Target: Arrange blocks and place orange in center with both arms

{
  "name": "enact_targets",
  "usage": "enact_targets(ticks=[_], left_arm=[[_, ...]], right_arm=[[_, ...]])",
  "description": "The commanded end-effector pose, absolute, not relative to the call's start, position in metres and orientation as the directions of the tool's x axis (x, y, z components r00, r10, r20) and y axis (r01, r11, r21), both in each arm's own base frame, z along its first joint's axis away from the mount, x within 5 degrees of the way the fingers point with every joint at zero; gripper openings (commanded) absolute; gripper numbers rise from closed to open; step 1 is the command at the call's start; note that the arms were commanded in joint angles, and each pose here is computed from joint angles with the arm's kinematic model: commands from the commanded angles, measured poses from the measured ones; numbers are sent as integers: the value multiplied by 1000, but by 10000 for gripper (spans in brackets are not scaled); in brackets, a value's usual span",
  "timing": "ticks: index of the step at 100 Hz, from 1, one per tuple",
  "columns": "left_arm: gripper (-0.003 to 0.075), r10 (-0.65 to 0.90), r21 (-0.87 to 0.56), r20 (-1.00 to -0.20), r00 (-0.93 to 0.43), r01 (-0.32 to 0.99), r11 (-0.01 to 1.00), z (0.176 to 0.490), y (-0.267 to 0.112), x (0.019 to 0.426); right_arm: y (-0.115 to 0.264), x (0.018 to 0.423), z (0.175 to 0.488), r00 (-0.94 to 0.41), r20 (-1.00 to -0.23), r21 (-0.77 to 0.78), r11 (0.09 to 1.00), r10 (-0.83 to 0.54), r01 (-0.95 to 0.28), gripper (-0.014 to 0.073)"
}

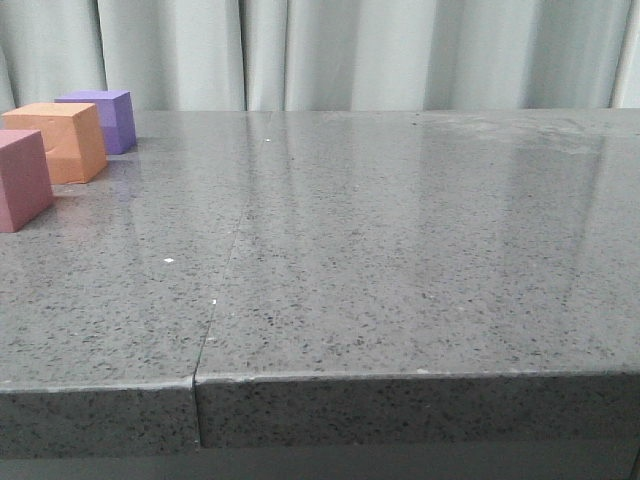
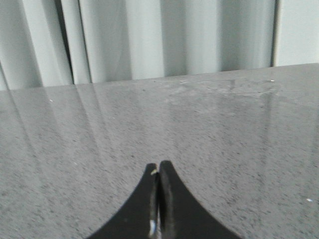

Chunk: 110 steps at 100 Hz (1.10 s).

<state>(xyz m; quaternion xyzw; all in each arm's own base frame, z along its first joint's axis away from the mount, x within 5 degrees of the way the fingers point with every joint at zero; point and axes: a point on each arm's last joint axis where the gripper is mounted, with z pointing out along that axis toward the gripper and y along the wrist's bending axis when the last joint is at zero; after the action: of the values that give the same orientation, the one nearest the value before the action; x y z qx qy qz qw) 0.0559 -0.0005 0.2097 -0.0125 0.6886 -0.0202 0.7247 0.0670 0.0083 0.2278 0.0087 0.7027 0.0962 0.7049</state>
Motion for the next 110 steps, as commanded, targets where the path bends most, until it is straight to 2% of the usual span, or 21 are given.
enact_targets(ticks=[1, 27, 39, 56, 110], left_arm=[[-20, -56, -54, -990, 126, 18, 998, 205, -1, 55], [-20, -56, -54, -990, 126, 18, 998, 205, -1, 55], [-20, -56, -54, -991, 124, 17, 998, 205, -1, 55], [-20, -56, -54, -991, 124, 17, 998, 205, -1, 55], [-20, -56, -54, -991, 124, 17, 998, 205, -1, 55]], right_arm=[[7, 65, 235, 100, -987, 111, 987, 123, -115, -68], [5, 57, 215, 122, -984, 119, 988, 130, -95, -68], [3, 53, 216, 156, -979, 120, 990, 130, -74, -68], [3, 54, 212, 108, -986, 118, 991, 125, -67, -68], [3, 54, 212, 113, -986, 118, 991, 126, -68, -68]])
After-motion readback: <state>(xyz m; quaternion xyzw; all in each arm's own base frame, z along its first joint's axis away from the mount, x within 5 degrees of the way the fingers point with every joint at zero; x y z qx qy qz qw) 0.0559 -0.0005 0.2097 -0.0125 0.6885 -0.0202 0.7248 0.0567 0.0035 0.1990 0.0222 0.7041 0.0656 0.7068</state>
